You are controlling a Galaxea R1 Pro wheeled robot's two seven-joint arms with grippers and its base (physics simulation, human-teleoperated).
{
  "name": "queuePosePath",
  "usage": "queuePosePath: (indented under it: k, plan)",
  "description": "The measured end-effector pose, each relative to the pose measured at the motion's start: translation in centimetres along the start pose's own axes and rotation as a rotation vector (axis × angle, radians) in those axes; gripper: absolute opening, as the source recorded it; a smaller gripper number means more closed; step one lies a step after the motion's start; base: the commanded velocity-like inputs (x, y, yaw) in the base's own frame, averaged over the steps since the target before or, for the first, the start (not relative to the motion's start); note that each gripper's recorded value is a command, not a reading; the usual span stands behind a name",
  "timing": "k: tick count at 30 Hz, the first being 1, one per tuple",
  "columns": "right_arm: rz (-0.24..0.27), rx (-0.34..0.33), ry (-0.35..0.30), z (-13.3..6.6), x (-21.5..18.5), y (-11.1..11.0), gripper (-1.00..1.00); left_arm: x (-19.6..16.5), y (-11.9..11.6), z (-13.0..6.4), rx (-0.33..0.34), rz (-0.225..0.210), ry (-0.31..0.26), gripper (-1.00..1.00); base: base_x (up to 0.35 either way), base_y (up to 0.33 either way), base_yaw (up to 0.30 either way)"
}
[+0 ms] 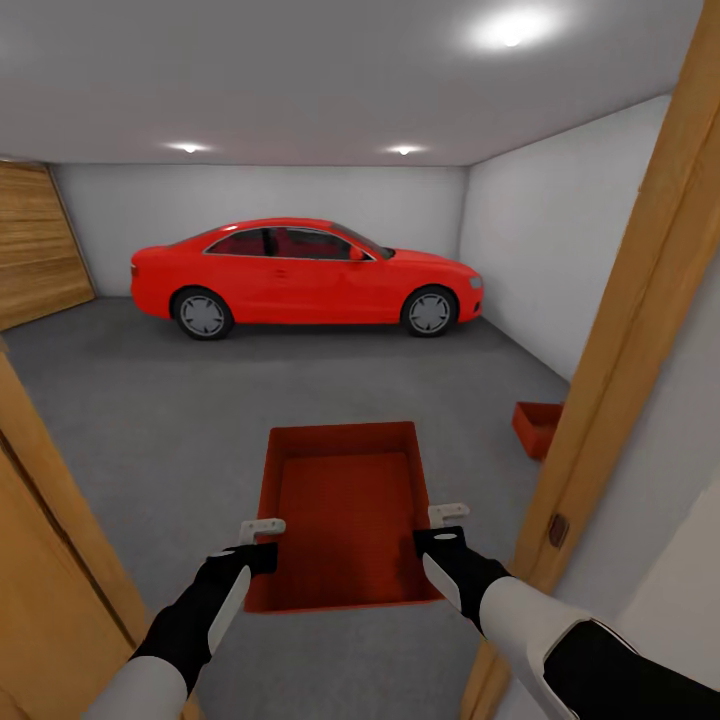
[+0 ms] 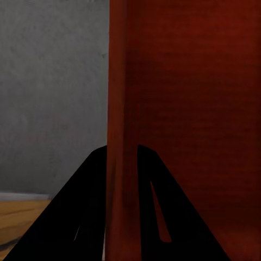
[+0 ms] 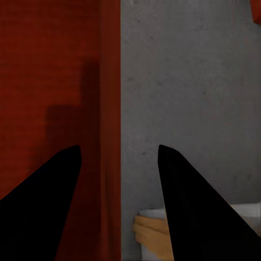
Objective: Move the two storage containers from the living room to the garage. In the garage, place one container on the floor and stack the other container on top of it (either order is fine).
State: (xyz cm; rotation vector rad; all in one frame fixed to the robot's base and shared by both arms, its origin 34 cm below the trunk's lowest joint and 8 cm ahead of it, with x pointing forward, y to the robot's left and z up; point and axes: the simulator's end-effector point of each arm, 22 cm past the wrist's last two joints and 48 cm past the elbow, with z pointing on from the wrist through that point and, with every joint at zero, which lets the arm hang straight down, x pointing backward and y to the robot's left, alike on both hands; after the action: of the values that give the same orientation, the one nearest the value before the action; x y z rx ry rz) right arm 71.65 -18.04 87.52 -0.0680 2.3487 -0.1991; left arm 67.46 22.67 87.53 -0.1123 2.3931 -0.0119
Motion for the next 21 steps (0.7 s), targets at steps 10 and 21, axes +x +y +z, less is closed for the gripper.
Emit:
queuePosePath:
  k: [10, 21]
  plan:
    - [0.0, 0.0, 0.001, 0.06, 0.01, 0.01, -1.0, -0.01, 0.0, 0.05, 0.0, 0.001, 0.001, -1.0, 0.126, 0.036, 0.0]
    - [0.0, -0.001, 0.0, 0.03, 0.0, 0.01, -1.0, -0.02, 0.0, 0.01, 0.0, 0.001, 0.0, -1.0, 0.078, 0.079, 0.0]
